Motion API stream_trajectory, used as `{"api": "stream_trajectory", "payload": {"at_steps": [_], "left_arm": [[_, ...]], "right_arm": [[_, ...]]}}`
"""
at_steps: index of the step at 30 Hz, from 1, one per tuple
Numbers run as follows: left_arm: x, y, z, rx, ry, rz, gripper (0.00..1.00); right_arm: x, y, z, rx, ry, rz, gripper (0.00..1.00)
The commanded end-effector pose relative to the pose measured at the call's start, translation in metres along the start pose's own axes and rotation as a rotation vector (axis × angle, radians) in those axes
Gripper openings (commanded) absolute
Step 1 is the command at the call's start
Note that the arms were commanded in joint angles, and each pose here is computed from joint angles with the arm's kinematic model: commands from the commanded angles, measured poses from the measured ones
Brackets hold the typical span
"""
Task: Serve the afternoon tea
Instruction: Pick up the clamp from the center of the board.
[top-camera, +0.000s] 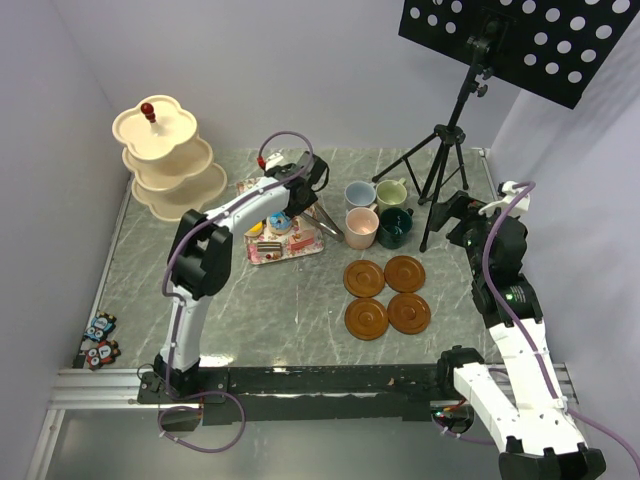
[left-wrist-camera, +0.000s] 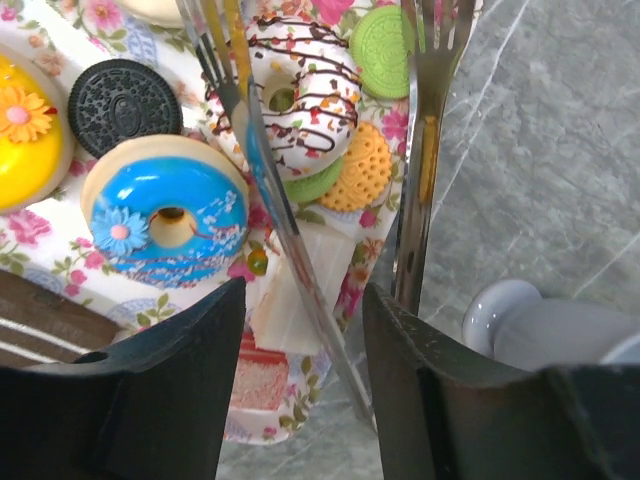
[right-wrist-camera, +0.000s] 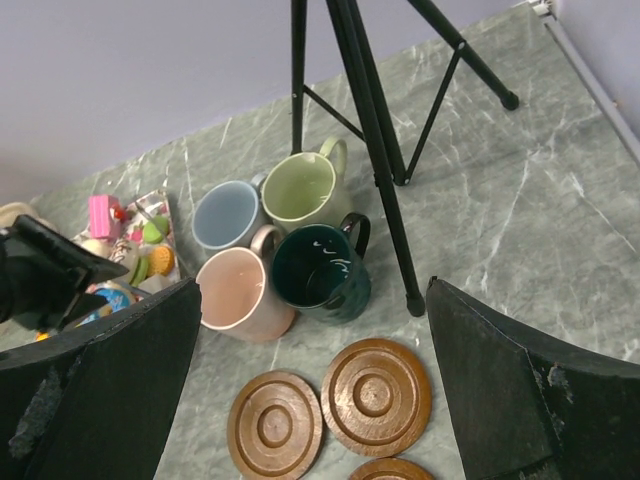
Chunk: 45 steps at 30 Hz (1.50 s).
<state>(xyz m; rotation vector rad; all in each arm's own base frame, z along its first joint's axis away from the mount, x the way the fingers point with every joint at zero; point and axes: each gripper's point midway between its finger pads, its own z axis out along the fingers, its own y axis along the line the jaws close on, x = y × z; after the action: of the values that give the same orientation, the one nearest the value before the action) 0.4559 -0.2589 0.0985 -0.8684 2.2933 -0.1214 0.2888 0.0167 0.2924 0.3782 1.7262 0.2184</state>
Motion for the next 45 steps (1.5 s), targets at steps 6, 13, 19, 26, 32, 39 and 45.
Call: {"api": "stream_trajectory", "payload": {"at_steps": [6,13,19,26,32,39,45], "left_arm": [[-0.013,-0.005,0.017,-0.023,-0.045,-0.030,0.53],[-0.018,-0.006,0.030,-0.027,-0.048,-0.021,0.50],[-0.015,0.000,0.038,-0.047,-0.034,-0.010,0.48],[-0.013,-0.002,0.039,-0.030,-0.027,-0.006,0.37],[-0.015,-0.005,0.032,-0.009,-0.022,-0.019,0.21],[-0.036,-0.025,0.011,0.060,-0.055,-0.062,0.01],[-0.056,-0.040,-0.011,0.125,-0.086,-0.095,0.01]], "right_arm": [[-0.008,0.005,-0.006,-0.030,-0.025,-0.007,1.00],[-0.004,0.007,-0.005,-0.041,-0.012,0.001,1.00],[-0.003,0.008,-0.003,-0.048,-0.008,0.001,1.00],[0.002,0.006,-0.002,-0.038,0.011,-0.001,1.00],[0.005,0.009,0.002,-0.053,0.022,-0.007,1.00],[0.001,0.005,0.000,-0.038,0.010,-0.031,1.00],[0.003,0.006,-0.002,-0.040,0.019,-0.026,1.00]]}}
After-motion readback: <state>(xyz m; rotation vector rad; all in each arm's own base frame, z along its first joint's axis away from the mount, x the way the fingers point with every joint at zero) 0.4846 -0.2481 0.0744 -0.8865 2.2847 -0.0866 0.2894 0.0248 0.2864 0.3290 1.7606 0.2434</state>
